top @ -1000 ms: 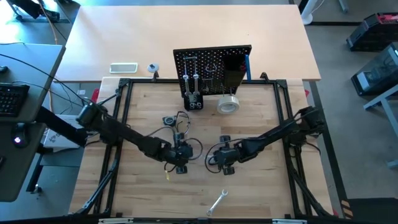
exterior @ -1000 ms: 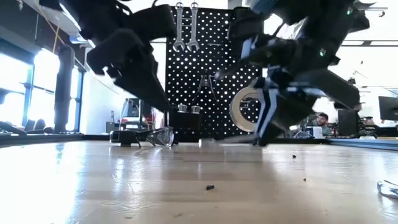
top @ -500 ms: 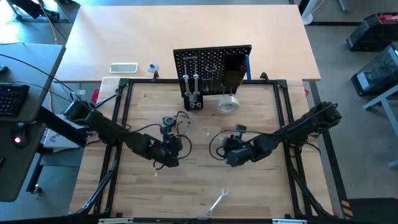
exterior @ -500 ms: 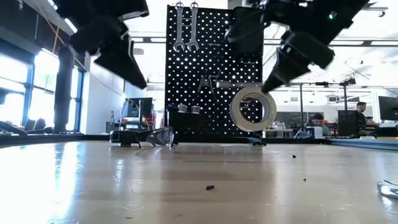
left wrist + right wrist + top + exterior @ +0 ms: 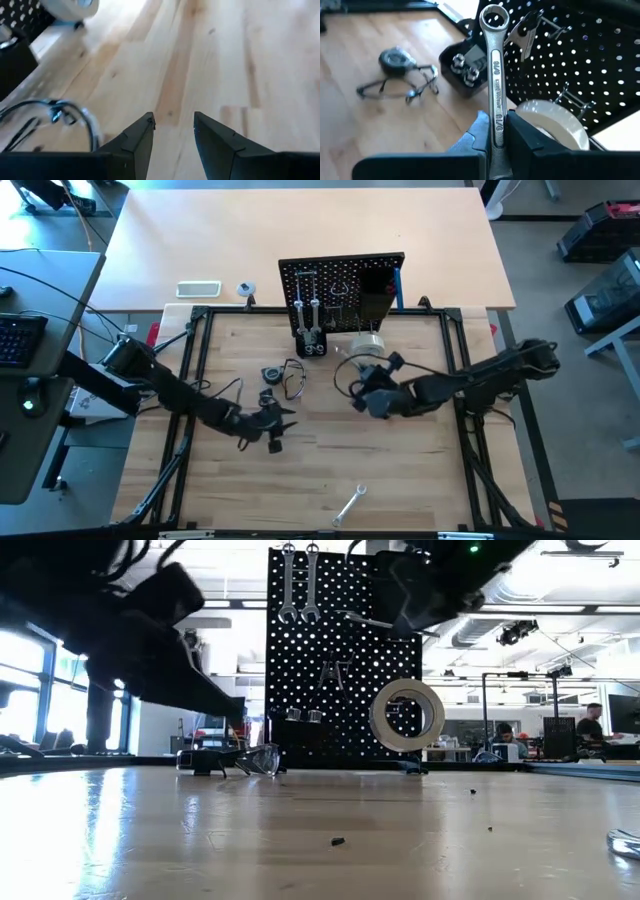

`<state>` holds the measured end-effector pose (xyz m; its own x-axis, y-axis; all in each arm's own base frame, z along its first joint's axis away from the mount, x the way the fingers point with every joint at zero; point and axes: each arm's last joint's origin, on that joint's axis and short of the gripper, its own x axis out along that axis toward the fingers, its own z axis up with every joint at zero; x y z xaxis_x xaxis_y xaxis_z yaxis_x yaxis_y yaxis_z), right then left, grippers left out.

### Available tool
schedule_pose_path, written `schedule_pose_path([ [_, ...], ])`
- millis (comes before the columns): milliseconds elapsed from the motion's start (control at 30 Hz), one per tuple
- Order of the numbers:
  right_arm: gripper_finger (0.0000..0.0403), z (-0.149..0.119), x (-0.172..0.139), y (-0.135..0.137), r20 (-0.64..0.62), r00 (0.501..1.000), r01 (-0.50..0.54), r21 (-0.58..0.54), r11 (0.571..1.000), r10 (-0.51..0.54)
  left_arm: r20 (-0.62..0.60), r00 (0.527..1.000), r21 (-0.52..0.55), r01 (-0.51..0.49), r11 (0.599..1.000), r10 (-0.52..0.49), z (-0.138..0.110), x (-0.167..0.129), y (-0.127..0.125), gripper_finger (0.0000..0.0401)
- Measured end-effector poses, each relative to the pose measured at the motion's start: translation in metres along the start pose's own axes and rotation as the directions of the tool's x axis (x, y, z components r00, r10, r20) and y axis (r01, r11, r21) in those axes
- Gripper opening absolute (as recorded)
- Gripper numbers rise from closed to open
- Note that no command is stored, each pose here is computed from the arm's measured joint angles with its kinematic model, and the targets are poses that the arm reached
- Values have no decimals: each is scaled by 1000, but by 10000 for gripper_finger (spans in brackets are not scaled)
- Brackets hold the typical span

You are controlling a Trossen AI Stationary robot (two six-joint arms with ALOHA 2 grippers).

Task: Hang tools onto peg board
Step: Hang the top wrench on the pegboard

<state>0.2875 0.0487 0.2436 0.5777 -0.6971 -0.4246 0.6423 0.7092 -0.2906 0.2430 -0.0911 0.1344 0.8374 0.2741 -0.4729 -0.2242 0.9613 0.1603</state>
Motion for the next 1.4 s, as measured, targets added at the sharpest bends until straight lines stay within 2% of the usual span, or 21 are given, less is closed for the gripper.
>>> schedule_pose_path([
  [200,28,8,18,-5,21,1000,6,143,990,-9,189,982,-60,34,998,-22,-19,-9,16,133],
  [333,28,7,26,1,35,999,10,208,978,-17,293,956,-141,47,989,-4,-21,-12,28,133],
  [533,28,-4,44,20,62,993,78,265,961,-97,381,923,-103,100,990,-53,-11,2,39,133],
  [700,28,-16,61,33,78,978,149,389,909,-193,368,919,-132,199,971,-138,-12,16,43,133],
  [933,28,-25,68,52,142,953,155,530,834,-267,289,913,-135,336,932,-287,-29,24,38,133],
  [1200,28,-15,64,54,201,911,157,640,752,-361,268,862,-101,468,878,-429,-33,21,33,133],
  [1400,28,-3,72,48,204,903,126,716,687,-378,260,833,-83,524,848,-489,-34,20,31,133],
])
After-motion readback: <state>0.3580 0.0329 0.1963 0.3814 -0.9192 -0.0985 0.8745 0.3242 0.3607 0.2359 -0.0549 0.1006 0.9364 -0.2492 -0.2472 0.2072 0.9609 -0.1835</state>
